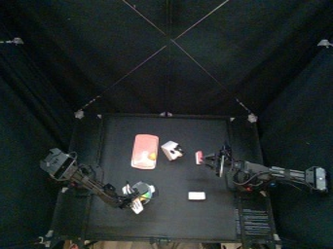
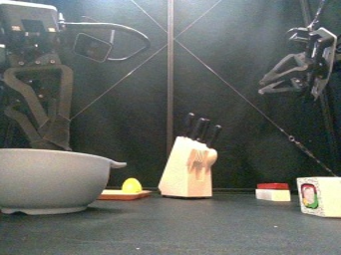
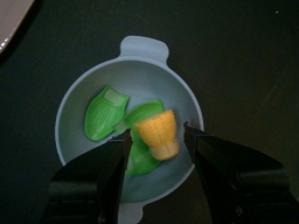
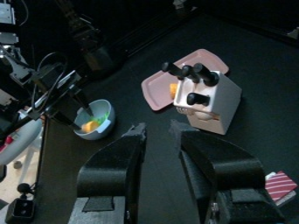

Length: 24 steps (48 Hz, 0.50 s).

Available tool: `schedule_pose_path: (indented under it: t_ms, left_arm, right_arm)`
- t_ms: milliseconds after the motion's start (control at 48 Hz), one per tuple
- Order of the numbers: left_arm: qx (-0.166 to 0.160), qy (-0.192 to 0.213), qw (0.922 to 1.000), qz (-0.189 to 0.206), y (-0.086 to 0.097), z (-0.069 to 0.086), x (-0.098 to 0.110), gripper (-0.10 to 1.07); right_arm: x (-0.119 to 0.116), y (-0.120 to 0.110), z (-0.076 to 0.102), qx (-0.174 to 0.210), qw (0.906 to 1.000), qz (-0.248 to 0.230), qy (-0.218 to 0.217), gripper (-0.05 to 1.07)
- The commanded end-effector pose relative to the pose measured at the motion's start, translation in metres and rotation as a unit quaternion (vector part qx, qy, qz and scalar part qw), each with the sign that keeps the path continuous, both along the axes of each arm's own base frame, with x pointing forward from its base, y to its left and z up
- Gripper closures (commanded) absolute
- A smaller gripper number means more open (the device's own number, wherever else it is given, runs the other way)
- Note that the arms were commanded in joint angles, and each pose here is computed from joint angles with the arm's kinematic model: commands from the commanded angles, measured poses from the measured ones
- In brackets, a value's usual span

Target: Put corn bottom in bowl

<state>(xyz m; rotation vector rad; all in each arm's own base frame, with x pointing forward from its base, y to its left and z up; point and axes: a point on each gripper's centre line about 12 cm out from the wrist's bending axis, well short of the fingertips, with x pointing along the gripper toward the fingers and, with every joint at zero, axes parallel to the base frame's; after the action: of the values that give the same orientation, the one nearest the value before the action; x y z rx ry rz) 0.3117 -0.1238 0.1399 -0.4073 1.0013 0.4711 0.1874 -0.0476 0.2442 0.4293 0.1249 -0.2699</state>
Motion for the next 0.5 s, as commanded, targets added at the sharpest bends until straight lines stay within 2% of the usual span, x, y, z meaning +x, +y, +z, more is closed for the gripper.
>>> schedule_pose_path:
  t_ms: [0, 479]
  left_arm:
    - [-0.004, -0.010, 0.9999, 0.001, -0.0009, 0.0068, 0.0044, 0.12]
    - [0.008, -0.003, 0.9999, 0.012, 0.0045, 0.0070, 0.0040, 0.12]
  right_arm:
    - [0.0020, -0.0004, 0.0050, -0.001, 1.0000, 0.000, -0.006, 0.33]
    - [0.0022, -0.0005, 0.0047, -0.002, 1.0000, 0.001, -0.005, 0.33]
